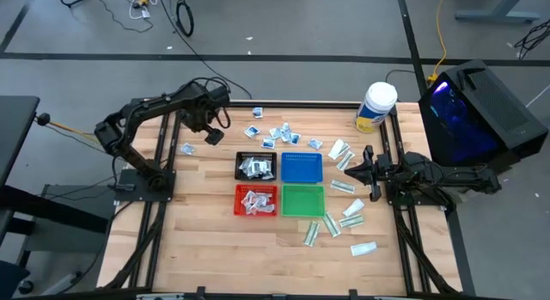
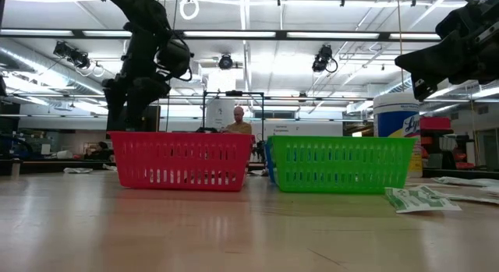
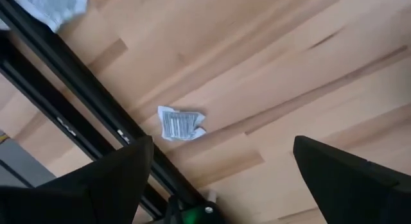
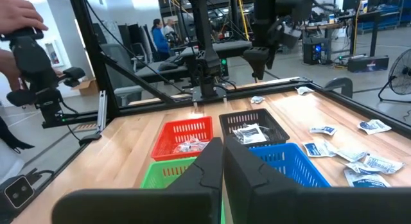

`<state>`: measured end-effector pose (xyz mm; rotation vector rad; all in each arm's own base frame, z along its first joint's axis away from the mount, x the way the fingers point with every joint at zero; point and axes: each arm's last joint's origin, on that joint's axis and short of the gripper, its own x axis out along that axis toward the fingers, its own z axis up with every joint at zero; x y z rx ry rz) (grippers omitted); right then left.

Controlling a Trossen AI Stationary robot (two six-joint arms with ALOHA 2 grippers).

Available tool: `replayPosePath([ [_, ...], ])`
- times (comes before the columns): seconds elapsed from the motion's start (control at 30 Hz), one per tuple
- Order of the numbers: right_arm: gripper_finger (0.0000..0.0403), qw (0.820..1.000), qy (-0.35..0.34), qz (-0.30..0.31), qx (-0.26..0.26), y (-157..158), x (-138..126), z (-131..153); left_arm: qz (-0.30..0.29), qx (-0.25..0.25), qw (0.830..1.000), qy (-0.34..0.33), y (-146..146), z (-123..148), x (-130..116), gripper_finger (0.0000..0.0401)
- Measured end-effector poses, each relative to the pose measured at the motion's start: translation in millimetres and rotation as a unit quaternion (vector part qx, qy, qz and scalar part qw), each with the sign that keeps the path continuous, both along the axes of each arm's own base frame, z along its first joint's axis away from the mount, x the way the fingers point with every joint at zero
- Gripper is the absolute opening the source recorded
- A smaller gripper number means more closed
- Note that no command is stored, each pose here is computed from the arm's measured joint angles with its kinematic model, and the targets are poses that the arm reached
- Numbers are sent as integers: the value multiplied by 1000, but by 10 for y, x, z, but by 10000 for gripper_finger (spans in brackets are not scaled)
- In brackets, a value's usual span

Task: Pick & Place First Aid Supplies
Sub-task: Put the gray towelette pack into the black bin

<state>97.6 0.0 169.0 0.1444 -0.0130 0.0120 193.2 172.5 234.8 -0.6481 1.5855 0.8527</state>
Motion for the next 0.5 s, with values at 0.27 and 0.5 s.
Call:
replayPosePath([
  [0.27, 18, 1000, 0, 0, 0, 0, 0, 0, 22, -42, 998, 52, -140, -377, -182, 383],
  [0.5, 18, 1000, 0, 0, 0, 0, 0, 1, 64, -48, 995, 59, -158, -583, -311, 383],
])
